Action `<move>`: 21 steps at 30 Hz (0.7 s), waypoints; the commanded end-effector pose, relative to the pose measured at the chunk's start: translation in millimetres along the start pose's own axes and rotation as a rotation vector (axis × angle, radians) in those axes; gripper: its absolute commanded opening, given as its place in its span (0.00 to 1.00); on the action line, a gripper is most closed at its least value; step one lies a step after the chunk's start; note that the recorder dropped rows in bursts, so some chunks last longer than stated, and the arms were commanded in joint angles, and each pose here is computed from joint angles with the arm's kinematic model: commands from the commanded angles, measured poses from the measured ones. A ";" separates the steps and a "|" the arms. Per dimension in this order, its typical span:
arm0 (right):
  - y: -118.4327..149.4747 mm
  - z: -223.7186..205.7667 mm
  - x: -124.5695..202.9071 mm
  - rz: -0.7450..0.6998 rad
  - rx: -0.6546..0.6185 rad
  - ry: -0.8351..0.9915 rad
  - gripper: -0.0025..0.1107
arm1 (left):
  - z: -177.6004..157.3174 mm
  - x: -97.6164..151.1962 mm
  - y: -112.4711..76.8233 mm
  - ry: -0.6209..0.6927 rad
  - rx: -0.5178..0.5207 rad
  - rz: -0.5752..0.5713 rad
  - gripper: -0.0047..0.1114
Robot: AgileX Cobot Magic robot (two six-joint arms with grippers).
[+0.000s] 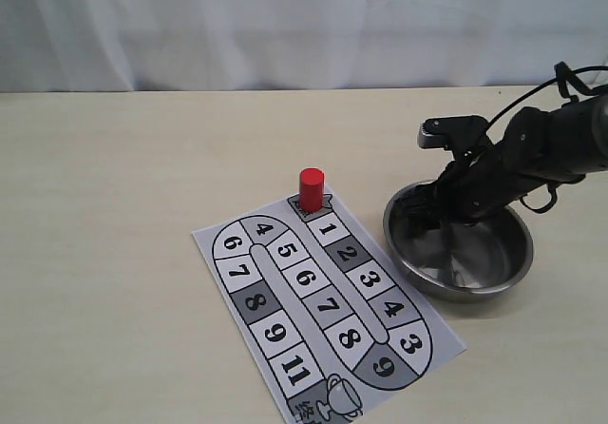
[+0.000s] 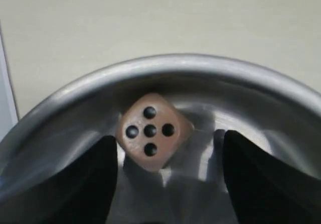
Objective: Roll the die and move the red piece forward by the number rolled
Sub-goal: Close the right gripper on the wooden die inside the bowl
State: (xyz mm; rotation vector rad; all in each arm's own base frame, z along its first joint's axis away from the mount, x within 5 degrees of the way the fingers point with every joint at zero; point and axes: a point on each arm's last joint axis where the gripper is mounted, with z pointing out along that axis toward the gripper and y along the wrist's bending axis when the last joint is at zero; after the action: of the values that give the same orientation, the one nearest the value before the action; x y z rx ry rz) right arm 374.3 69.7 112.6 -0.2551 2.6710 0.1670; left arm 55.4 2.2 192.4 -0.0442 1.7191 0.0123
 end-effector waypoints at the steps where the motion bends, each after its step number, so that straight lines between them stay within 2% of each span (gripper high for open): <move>1: -0.1 2.5 -2.5 -0.004 0.005 -0.018 0.54 | 0.1 0.2 0.0 -0.004 0.001 -0.004 0.04; 18: 0.5 2.8 -5.2 0.017 0.005 -0.042 0.53 | 0.1 0.2 0.0 -0.004 0.001 -0.004 0.04; 21: 0.5 2.8 -5.2 0.017 0.005 -0.042 0.49 | 0.1 -0.2 -0.1 -0.009 0.001 -0.004 0.04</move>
State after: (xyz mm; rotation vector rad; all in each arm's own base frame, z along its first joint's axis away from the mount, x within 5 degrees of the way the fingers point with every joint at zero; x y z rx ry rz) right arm 377.5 70.5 110.5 -0.2240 2.6507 0.1718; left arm 55.4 2.2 192.4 -0.0442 1.7191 0.0123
